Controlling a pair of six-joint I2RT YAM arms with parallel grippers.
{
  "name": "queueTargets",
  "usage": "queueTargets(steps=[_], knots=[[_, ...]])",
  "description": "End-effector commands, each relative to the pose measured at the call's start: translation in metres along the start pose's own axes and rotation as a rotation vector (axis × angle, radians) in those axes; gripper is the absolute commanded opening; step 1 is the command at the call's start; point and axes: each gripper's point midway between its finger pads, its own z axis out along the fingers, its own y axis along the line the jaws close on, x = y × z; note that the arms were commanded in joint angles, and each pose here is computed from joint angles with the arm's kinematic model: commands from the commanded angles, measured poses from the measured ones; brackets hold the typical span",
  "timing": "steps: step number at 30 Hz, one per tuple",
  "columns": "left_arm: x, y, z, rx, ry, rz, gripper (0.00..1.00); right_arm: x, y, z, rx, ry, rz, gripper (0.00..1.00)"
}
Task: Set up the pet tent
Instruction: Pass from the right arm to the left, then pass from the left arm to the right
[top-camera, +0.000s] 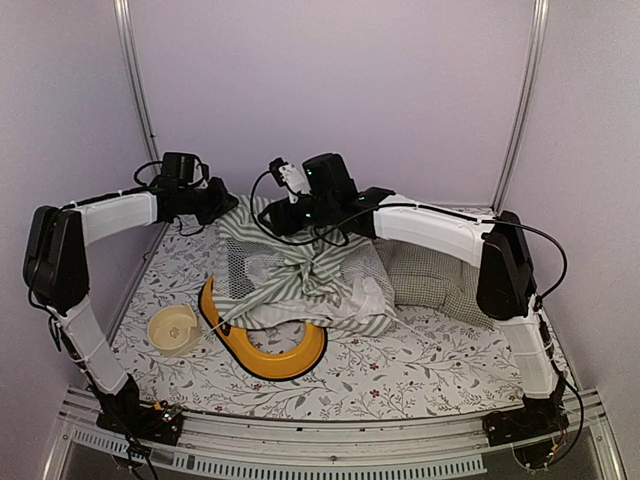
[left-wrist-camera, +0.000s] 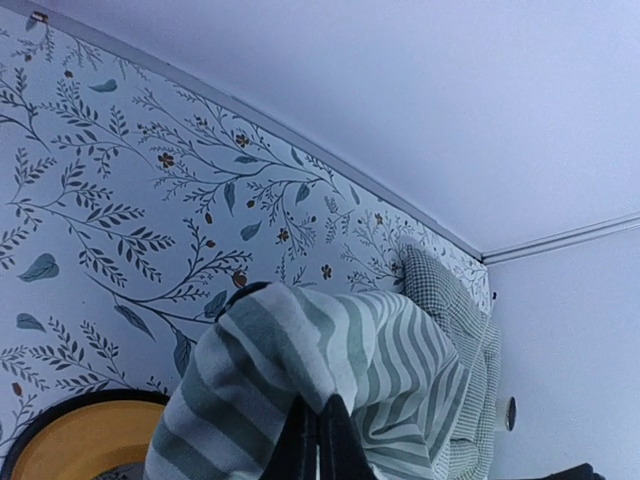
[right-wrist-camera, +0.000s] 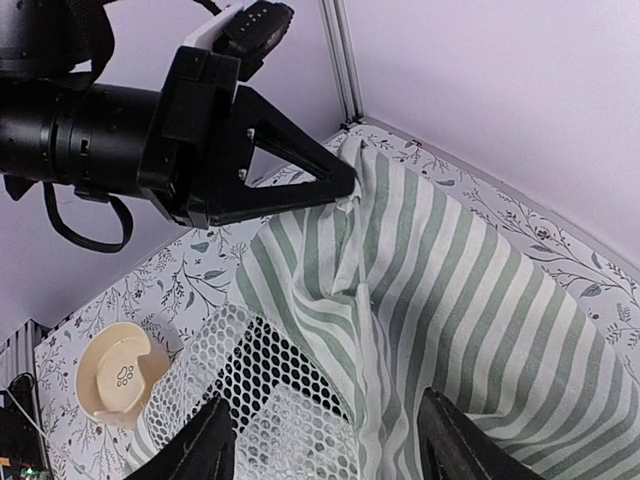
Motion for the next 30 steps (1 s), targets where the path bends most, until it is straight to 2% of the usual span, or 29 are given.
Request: queueTargets(steps=[1,5,10,17,30], knots=[[-0.030,-0.025,-0.011,0.094,-0.065,0.046,0.00,-0.001,-0.013,-0.013,0.041,0.030,-0.010,0.62],[-0.043,-0.022,-0.014,0.107,-0.075,0.041,0.00,0.019,-0.017,-0.010,0.045,0.099,-0.016,0.58],[-0.056,-0.021,-0.013,0.117,-0.081,0.040,0.00,0.042,-0.024,-0.011,0.078,0.159,-0.017,0.48],[-0.067,-0.014,-0.010,0.123,-0.092,0.025,0.00,0.042,-0.028,-0.021,0.109,0.163,-0.013,0.24],[-0.090,0.005,-0.009,0.121,-0.115,-0.016,0.00,0.058,-0.029,-0.035,0.118,0.204,0.004,0.21]])
